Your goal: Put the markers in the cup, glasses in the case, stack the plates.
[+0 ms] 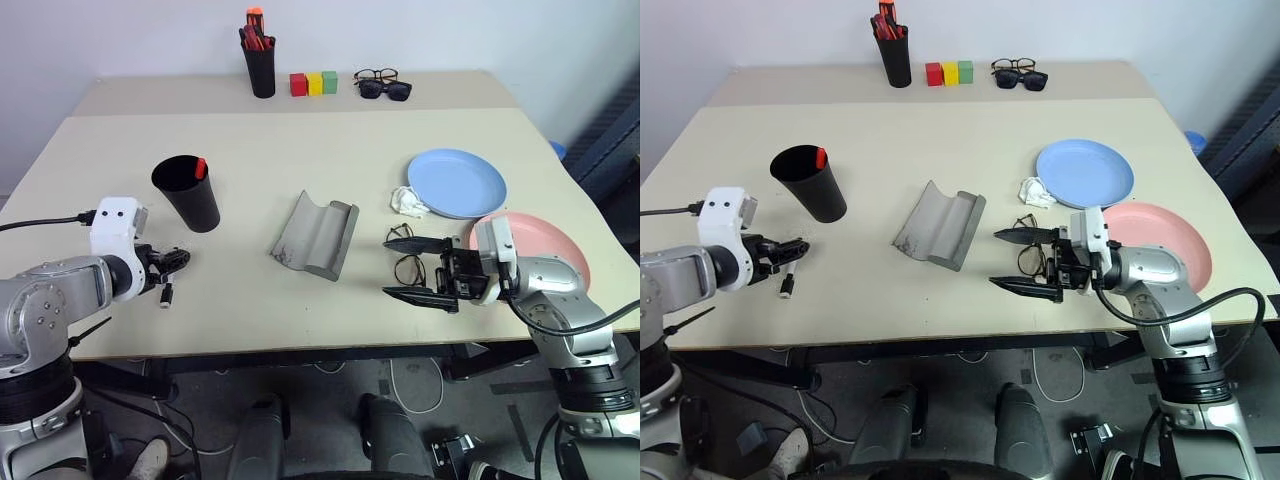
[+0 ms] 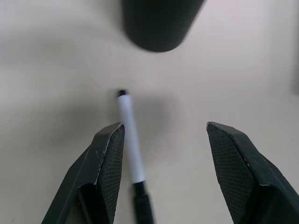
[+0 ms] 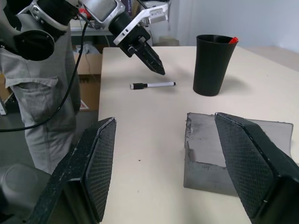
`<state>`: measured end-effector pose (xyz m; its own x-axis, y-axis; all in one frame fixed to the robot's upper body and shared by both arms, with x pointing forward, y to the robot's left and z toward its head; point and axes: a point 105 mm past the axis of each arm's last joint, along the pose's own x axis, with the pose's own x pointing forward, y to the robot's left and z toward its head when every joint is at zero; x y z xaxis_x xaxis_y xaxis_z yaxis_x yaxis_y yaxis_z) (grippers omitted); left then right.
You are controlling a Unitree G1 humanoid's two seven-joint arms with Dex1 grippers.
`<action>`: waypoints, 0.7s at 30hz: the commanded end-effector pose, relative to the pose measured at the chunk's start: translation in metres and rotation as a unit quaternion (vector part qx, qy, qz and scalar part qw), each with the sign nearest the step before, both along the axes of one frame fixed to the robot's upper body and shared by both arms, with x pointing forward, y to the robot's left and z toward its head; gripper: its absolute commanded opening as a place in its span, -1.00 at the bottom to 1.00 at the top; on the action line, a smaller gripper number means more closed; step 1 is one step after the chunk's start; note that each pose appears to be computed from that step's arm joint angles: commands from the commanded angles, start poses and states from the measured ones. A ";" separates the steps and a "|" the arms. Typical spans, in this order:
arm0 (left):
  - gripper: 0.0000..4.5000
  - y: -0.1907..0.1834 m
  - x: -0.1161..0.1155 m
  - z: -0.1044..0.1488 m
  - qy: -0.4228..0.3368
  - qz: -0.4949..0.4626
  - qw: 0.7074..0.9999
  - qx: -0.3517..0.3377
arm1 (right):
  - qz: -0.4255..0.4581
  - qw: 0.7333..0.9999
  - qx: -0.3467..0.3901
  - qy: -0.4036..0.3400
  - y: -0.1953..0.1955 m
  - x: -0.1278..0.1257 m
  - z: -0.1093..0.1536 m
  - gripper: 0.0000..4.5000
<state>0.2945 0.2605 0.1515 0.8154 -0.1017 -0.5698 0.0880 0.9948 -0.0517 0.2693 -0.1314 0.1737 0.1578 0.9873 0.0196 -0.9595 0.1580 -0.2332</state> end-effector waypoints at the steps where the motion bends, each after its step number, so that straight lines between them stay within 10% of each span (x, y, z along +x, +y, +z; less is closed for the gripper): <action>1: 0.26 0.016 -0.003 -0.004 0.016 0.036 0.999 0.012 | 0.003 1.000 0.008 -0.017 0.002 0.001 0.009 0.52; 10: 0.26 0.017 0.006 -0.045 0.085 0.102 0.991 -0.015 | -0.011 1.000 0.007 -0.018 -0.004 0.003 0.009 0.52; 17: -0.98 0.006 0.015 -0.053 0.093 0.117 0.988 -0.038 | -0.023 1.000 0.004 -0.019 -0.010 0.001 0.008 0.52; 21: -0.99 -0.004 0.018 -0.048 0.084 0.088 0.991 -0.055 | -0.030 0.999 0.003 -0.016 -0.014 -0.001 0.005 0.52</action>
